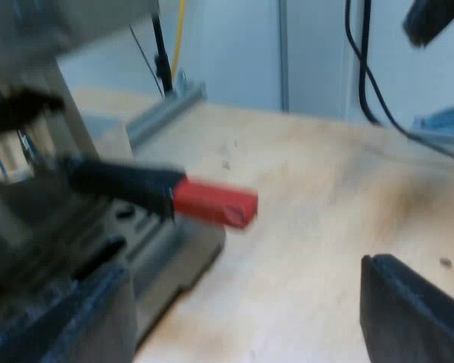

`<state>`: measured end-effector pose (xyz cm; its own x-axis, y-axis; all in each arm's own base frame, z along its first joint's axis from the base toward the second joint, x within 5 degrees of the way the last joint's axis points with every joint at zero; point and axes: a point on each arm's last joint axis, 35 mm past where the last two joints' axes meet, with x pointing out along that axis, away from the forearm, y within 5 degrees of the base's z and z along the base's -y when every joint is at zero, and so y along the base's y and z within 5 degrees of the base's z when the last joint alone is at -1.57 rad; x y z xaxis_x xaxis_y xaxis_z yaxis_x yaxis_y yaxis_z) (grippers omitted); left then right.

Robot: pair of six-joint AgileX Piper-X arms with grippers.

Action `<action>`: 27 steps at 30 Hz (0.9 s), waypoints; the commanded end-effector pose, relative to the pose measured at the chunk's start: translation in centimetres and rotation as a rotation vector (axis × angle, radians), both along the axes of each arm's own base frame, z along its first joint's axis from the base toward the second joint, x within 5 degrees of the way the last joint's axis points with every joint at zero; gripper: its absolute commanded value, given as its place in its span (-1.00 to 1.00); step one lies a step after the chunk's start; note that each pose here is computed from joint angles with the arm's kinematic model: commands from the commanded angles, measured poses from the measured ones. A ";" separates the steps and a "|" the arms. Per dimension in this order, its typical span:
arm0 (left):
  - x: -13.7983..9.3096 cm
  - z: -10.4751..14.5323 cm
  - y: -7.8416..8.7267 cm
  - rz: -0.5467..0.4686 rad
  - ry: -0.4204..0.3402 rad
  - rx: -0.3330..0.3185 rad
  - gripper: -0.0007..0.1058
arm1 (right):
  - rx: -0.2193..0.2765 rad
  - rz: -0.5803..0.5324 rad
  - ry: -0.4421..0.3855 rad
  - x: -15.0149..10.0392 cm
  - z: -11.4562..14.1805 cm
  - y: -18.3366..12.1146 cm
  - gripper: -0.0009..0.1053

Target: Grind coffee beans and then tamp

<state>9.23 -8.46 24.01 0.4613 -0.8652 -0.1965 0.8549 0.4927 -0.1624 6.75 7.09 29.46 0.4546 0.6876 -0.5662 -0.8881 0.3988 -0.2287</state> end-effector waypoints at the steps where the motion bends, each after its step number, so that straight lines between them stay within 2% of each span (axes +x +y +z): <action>1: -0.1 -0.3 -0.1 -0.030 0.009 -0.014 0.21 | 0.013 -0.001 -0.031 0.1 -0.1 0.4 0.34; 5: -0.1 -1.1 -0.1 -0.036 0.027 -0.003 0.21 | 0.035 -0.002 -0.047 0.0 -1.0 1.2 0.34; 9: -0.2 -1.4 -0.1 -0.036 0.033 0.001 0.21 | 0.029 0.005 -0.073 -0.2 -1.7 1.9 0.34; 21: -0.2 -1.8 -0.1 -0.035 0.040 0.003 0.21 | 0.031 -0.065 -0.162 -1.0 -4.1 4.8 0.33; 27: -0.2 -1.8 -0.1 -0.035 0.045 0.003 0.21 | 0.053 -0.071 -0.127 -1.5 -5.4 6.3 0.33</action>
